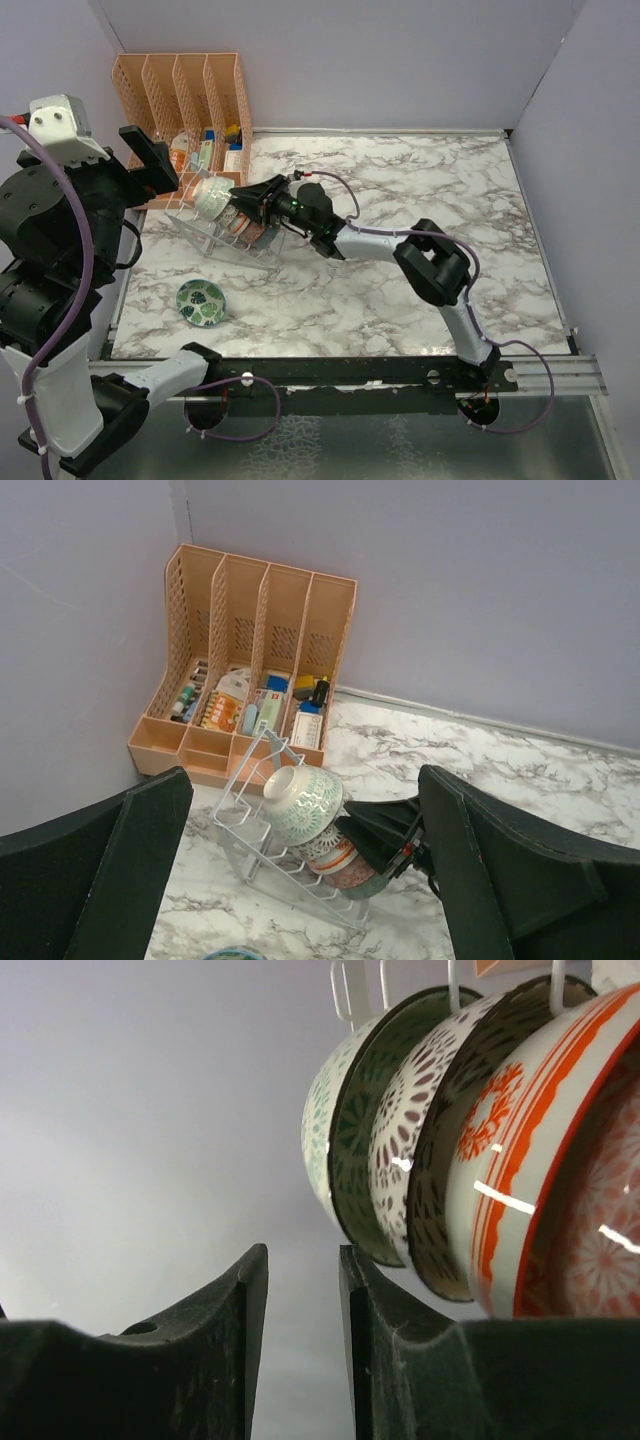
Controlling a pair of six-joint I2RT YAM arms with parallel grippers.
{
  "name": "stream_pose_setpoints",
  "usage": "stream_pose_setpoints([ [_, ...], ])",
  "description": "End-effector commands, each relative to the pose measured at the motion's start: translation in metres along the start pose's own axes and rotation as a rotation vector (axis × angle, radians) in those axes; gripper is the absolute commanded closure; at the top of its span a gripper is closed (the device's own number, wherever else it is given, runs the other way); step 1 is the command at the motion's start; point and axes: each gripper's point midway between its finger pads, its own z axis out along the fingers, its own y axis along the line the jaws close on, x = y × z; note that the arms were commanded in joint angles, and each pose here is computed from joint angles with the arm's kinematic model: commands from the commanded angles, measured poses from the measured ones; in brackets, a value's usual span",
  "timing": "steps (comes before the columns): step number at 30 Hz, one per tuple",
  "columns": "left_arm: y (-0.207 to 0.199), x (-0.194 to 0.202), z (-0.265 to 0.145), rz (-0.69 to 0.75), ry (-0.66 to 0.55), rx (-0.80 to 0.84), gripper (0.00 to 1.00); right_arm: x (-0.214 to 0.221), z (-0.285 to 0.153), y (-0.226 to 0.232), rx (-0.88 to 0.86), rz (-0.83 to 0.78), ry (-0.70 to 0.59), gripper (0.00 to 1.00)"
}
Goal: Load the bowls into the dish rack
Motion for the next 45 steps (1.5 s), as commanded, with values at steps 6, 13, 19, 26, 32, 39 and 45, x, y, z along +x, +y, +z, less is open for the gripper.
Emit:
stream_pose_setpoints([
  [6, -0.007, -0.003, 0.005, -0.034, -0.01, 0.01, 0.01, 0.024, -0.046, 0.037, 0.065, -0.165, 0.064, 0.64],
  [13, -0.006, -0.006, 0.001, -0.062, -0.011, 0.012, 0.01, 0.047, -0.07, 0.019, 0.252, -0.457, 0.206, 0.63],
  [19, -0.005, -0.009, -0.004, -0.096, -0.006, 0.011, 0.01, 0.078, -0.083, -0.023, 0.468, -0.845, 0.455, 0.6],
  [26, -0.003, -0.001, -0.003, -0.107, 0.022, -0.006, 0.01, 0.121, -0.098, -0.098, 0.583, -1.099, 0.727, 0.58],
  [32, 0.001, 0.01, -0.005, -0.122, 0.04, -0.024, 0.01, 0.143, -0.089, -0.132, 0.596, -1.278, 0.794, 0.53],
  [39, 0.005, 0.015, -0.007, -0.127, 0.047, -0.04, 0.01, 0.127, -0.077, -0.157, 0.64, -1.339, 0.741, 0.51],
  [45, 0.007, 0.021, -0.005, -0.12, 0.056, -0.054, 0.01, 0.133, -0.064, -0.166, 0.562, -1.337, 0.734, 0.5],
])
